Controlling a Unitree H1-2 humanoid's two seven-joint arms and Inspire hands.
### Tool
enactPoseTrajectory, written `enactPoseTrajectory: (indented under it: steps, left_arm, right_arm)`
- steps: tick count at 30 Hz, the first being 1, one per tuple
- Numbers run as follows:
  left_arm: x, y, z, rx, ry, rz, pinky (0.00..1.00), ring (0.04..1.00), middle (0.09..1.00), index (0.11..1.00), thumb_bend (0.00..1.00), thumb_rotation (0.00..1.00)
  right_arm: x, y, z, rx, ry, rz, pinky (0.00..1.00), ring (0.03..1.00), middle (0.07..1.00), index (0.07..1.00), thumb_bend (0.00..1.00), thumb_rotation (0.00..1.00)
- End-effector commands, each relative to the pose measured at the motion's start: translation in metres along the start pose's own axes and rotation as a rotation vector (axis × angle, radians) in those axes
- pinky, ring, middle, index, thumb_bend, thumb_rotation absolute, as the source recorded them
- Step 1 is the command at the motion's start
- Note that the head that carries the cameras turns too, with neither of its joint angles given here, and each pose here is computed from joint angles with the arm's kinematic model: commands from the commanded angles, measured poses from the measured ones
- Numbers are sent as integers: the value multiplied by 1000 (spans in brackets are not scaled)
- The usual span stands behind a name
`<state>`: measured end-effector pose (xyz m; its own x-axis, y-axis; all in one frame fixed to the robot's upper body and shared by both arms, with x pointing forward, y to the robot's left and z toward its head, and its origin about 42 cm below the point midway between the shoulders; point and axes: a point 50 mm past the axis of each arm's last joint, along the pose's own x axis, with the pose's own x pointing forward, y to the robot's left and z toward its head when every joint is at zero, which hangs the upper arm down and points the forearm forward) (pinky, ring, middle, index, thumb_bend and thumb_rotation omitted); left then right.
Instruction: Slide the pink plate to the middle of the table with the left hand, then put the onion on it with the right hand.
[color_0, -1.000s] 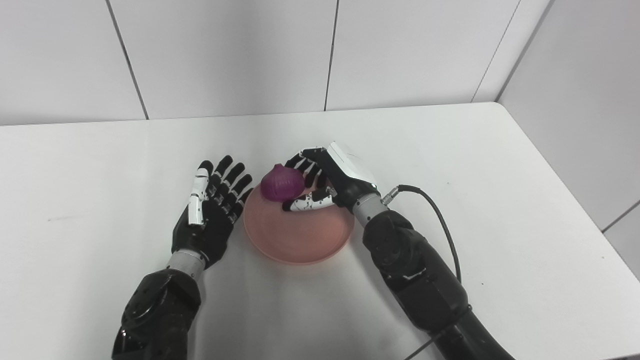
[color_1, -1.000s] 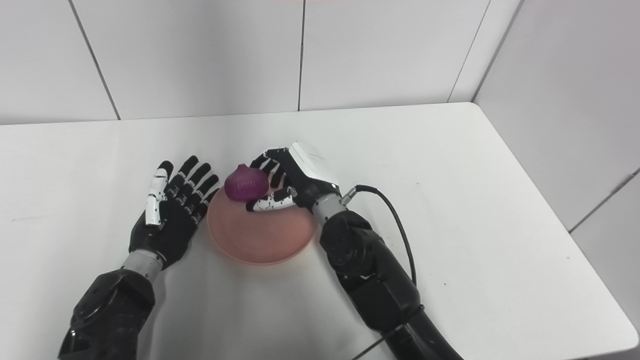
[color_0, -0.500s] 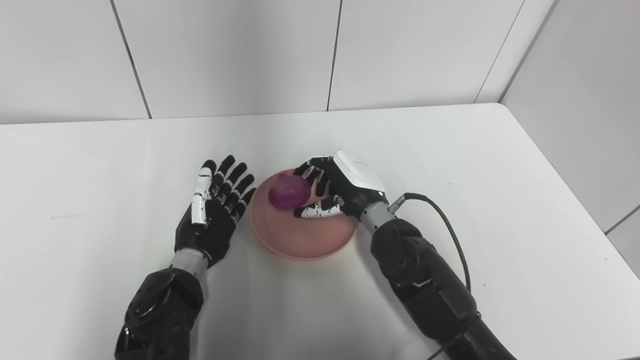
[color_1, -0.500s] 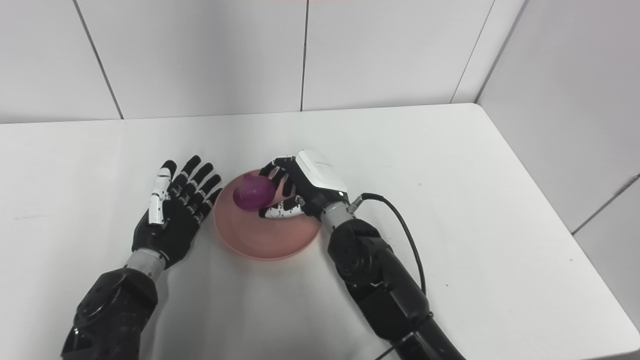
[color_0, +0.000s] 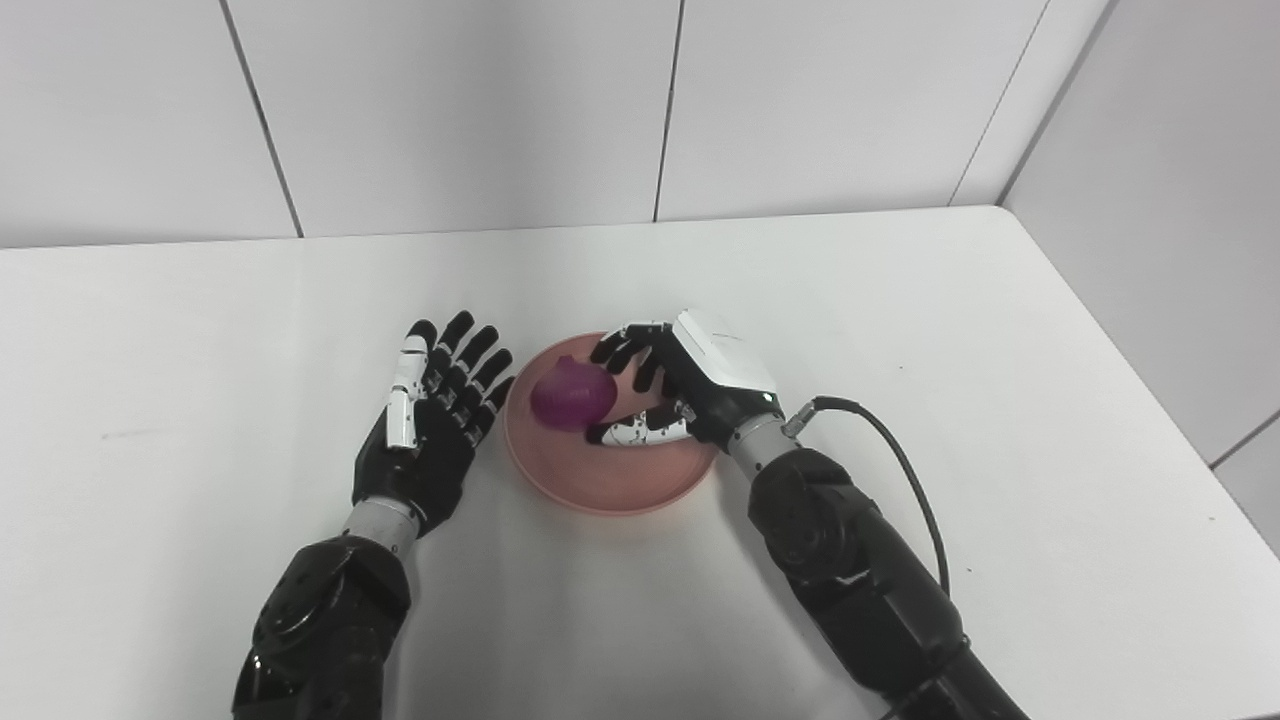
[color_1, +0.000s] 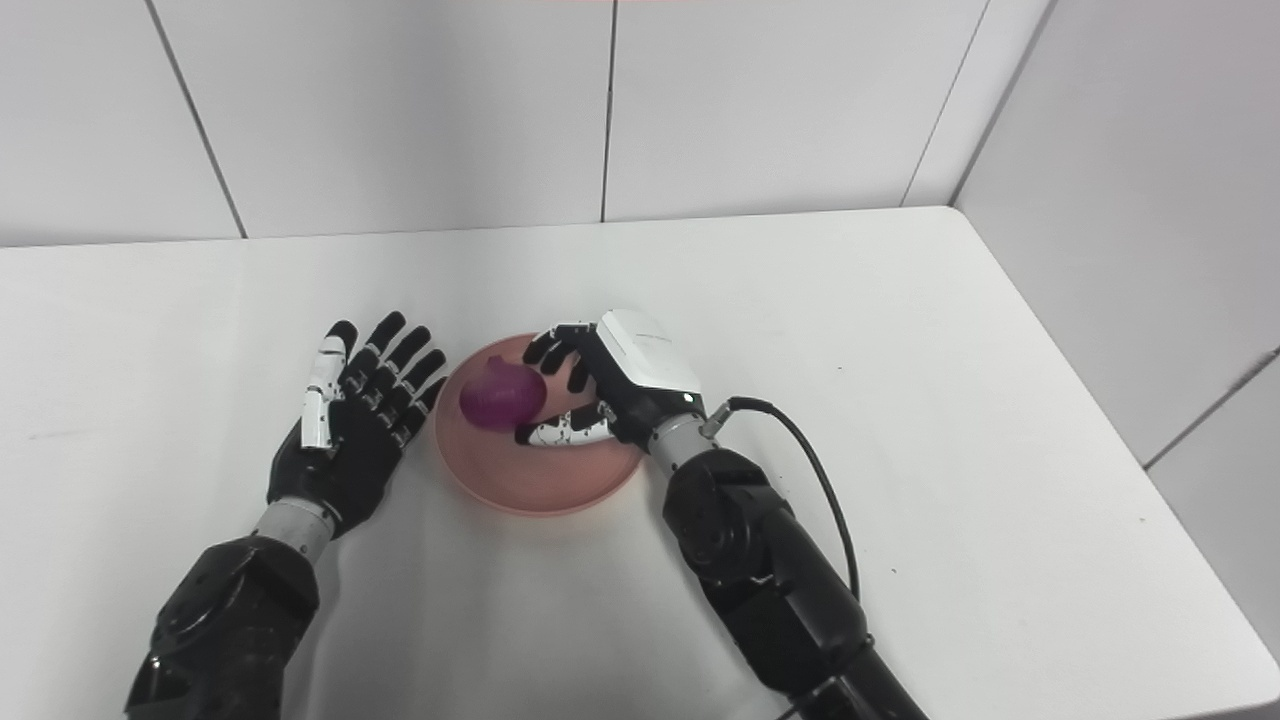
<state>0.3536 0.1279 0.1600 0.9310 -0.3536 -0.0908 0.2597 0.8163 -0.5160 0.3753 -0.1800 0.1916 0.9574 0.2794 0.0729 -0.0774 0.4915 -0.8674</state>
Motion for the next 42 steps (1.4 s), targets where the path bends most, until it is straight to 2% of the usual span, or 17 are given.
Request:
enactPoseTrajectory:
  steps: [1, 3, 7, 9, 12, 18, 28, 35, 42]
  left_arm:
    - [0, -3, 3, 4, -7, -6, 929, 952, 960, 949, 433, 1000]
    - [0, -3, 4, 6, -6, -8, 934, 957, 964, 950, 434, 1000]
    - [0, -3, 4, -2, -8, -8, 931, 953, 962, 950, 433, 1000]
    - [0, -3, 4, -2, -8, -7, 928, 950, 959, 949, 432, 1000]
    - [0, -3, 4, -2, -7, -9, 930, 951, 960, 951, 433, 1000]
    - [0, -2, 4, -3, -8, -8, 933, 952, 961, 951, 436, 1000]
    - [0, -2, 4, -1, -8, -5, 924, 948, 956, 946, 435, 1000]
    - [0, -1, 4, 2, -6, -3, 920, 944, 954, 944, 438, 1000]
    - [0, 0, 3, -5, -4, -7, 927, 947, 960, 950, 436, 1000]
  right_arm:
    - [4, -16, 13, 4, -68, -59, 424, 548, 646, 668, 859, 306]
    - [4, -16, 14, 12, -68, -51, 518, 622, 695, 697, 918, 316]
    - [5, -17, 16, 26, -103, -31, 623, 704, 758, 763, 985, 319]
    - [5, -17, 16, 22, -118, -24, 667, 743, 790, 798, 999, 335]
    - [4, -19, 17, 11, -126, 0, 804, 852, 884, 891, 1000, 421]
    - [2, -25, 17, 0, -139, 31, 906, 921, 950, 969, 1000, 503]
    - [-2, -45, 14, 4, -154, 30, 914, 937, 961, 976, 1000, 542]
    - [-10, -64, 12, 45, -174, 12, 846, 944, 965, 976, 1000, 535]
    - [-19, -90, 15, 95, -206, -40, 802, 937, 965, 983, 1000, 578]
